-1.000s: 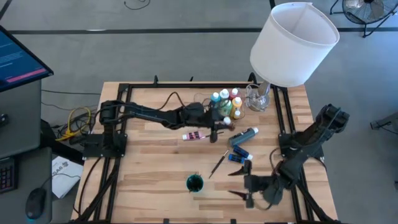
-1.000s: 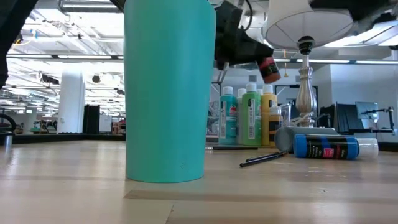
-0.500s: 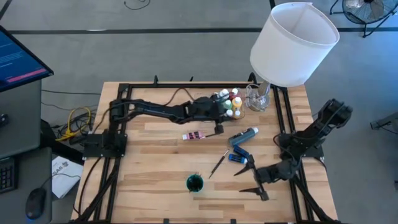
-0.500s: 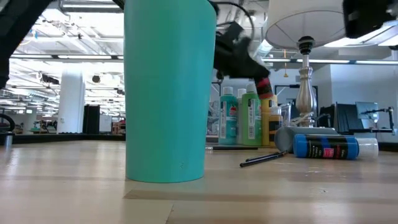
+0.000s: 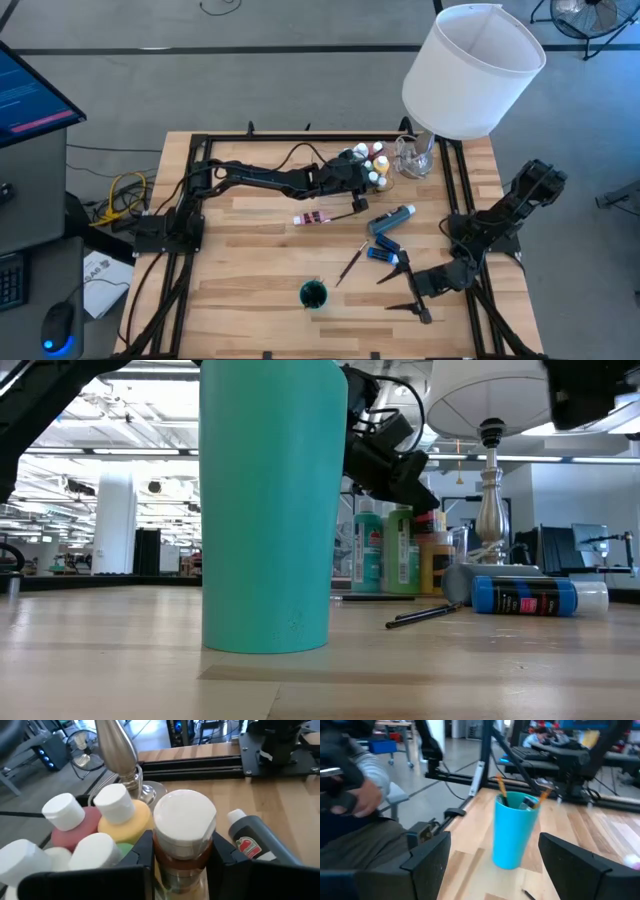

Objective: Pick & Place Paint Supplies
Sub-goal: Put the small orange paint bottle into the transparent bin

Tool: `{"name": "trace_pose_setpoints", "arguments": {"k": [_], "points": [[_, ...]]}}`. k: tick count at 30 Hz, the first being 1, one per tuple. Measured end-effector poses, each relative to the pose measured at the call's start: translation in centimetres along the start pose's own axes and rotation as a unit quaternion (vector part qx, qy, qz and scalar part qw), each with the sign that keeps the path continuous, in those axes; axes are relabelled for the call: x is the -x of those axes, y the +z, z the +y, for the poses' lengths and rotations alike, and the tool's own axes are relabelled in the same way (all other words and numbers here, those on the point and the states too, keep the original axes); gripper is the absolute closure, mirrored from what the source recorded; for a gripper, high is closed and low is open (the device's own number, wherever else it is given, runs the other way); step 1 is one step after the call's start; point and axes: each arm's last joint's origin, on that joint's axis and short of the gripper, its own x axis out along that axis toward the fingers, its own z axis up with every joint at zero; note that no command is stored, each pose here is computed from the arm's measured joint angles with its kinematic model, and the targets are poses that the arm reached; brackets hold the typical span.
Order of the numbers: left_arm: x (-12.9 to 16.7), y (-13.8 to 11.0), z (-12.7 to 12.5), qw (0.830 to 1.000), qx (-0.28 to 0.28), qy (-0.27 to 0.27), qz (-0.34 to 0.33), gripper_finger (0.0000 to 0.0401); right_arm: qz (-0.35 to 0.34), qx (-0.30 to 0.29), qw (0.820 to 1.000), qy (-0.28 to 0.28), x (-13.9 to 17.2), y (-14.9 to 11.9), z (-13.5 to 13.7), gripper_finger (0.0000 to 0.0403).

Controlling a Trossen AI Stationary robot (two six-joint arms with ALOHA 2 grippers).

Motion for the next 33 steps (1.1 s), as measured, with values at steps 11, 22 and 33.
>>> {"name": "trace_pose_setpoints", "arguments": {"k": [11, 22, 33], "points": [[-0.7, -1.1, -1.2, 1.0, 0.019, 0.005, 0.011, 0.0348, -0.008, 0.014, 1.0, 0.025, 0.6, 0.1, 1.1, 0.0106], [-1.8, -3.0, -2.8, 0.998, 0.035, 0.046, 0.018, 0.0346, -0.007, 0.015, 1.0, 0.023, 0.6, 0.1, 1.1, 0.0106], [-1.8, -3.1, -2.7, 0.997, 0.058, 0.043, 0.022, 0.0344, -0.007, 0.014, 1.0, 0.023, 0.6, 0.1, 1.1, 0.0106]]}}
